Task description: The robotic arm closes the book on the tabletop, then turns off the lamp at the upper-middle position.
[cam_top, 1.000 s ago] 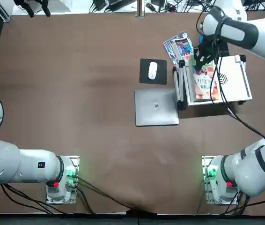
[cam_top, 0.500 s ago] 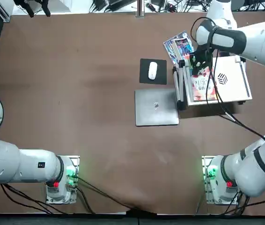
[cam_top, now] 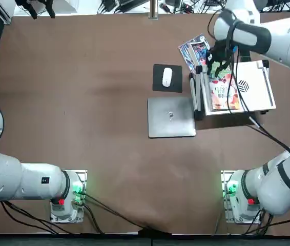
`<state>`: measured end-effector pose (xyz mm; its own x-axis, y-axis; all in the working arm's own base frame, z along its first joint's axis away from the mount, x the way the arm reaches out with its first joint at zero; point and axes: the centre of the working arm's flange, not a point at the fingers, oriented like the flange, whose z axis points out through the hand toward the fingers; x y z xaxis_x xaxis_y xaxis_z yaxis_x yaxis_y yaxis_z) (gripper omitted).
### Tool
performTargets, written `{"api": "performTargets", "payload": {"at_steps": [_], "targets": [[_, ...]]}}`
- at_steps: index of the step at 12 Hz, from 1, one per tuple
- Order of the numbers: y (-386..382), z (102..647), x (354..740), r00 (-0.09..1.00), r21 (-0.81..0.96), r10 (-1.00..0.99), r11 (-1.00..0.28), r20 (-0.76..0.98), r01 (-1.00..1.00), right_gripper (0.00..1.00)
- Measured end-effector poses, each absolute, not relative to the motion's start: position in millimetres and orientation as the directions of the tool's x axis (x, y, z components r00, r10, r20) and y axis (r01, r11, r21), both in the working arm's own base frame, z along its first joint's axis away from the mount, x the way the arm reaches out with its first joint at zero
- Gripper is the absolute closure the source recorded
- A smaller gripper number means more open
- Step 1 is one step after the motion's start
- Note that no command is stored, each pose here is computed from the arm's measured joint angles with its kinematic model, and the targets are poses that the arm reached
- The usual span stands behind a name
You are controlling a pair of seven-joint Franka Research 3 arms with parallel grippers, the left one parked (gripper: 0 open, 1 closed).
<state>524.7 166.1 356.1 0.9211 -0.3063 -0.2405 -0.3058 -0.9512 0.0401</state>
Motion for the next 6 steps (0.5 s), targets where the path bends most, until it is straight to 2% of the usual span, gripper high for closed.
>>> {"api": "performTargets", "payload": {"at_steps": [5,6], "targets": [[164,423,542,0.921,0.009,-0.318,-0.946,-0.226,-0.324,0.01],[160,431,546,0.922,0.001,-0.324,-0.944,-0.214,-0.331,0.0]]}}
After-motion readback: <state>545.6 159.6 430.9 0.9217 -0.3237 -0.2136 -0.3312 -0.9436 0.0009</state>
